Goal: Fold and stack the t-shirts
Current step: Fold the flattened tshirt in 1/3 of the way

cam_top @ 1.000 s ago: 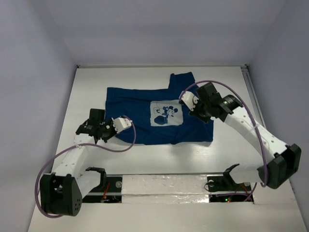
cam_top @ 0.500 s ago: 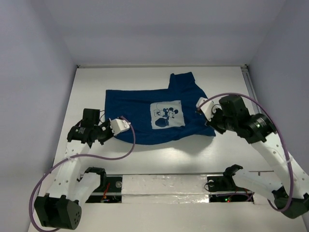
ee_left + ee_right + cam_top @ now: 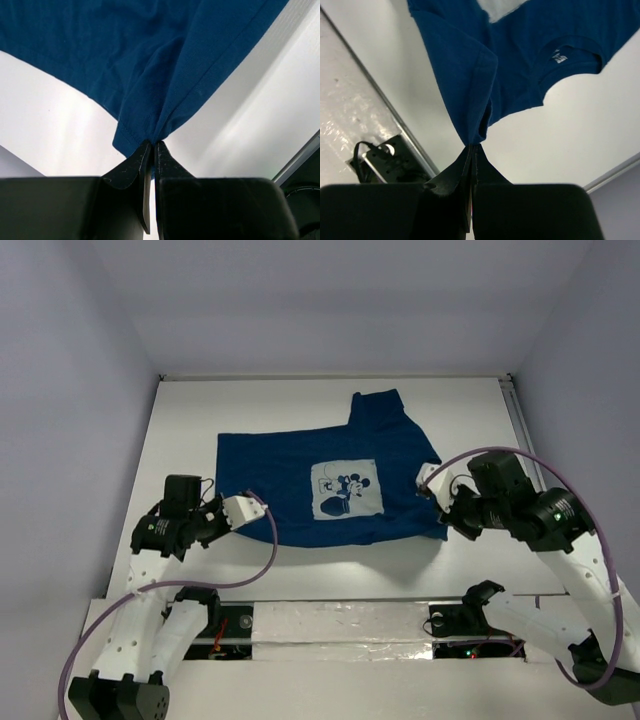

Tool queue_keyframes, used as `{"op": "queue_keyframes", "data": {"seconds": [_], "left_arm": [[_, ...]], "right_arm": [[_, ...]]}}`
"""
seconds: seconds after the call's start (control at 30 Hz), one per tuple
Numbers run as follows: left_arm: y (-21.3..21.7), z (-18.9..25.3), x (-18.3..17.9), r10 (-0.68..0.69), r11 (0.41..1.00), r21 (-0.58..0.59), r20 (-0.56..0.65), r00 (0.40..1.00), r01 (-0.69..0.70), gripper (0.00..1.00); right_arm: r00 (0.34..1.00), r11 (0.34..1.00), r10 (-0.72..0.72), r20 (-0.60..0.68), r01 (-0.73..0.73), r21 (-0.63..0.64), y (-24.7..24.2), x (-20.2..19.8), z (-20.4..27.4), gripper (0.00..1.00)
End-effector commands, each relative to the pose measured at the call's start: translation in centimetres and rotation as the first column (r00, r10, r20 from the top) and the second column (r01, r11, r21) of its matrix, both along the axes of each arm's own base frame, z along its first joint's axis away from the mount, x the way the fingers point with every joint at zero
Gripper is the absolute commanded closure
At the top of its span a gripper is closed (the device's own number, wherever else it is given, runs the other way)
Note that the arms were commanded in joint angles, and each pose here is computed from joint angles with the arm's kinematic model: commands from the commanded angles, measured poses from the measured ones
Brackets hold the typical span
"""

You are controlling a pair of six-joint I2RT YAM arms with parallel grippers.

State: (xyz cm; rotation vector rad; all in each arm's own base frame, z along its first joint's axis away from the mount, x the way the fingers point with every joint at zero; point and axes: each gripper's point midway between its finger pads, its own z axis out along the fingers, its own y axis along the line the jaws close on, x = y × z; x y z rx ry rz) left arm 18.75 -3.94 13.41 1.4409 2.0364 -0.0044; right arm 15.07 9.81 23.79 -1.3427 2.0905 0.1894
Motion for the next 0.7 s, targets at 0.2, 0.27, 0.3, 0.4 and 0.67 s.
{"op": "queue_keyframes", "data": {"seconds": [0.2, 0.27, 0.3, 0.4, 0.67], "left_arm": [[-0.1, -0.8, -0.7, -0.007, 1.000, -0.004, -0.024, 1.000, 0.007, 1.00], [0.0, -0.8, -0.8, -0.004, 1.000, 0.000, -0.019, 1.000, 0.004, 1.00], [0.0, -0.9, -0.8, -0.002, 1.000, 0.003, -0.019, 1.000, 0.002, 1.00], [0.3, -1.2, -0.5, 0.004, 1.000, 0.014, -0.011, 1.000, -0.004, 1.00], [0.3, -2.2, 1.5, 0.050, 0.999, 0.011, -0.037, 0.998, -0.050, 1.00]], "right_arm": [[0.989, 0.988, 0.147, -0.018, -0.146, 0.050, 0.9, -2.3, 2.0, 1.00], [0.990, 0.989, 0.138, 0.018, -0.139, 0.053, 0.8, -2.0, 2.7, 1.00], [0.990, 0.990, 0.129, 0.049, -0.131, 0.059, 0.9, -1.4, 3.2, 1.00], [0.985, 0.997, 0.040, 0.171, -0.051, 0.060, 0.8, 1.6, 4.8, 1.00], [0.976, 1.000, -0.003, 0.219, 0.007, -0.021, 2.1, 7.6, 3.7, 1.00]]}}
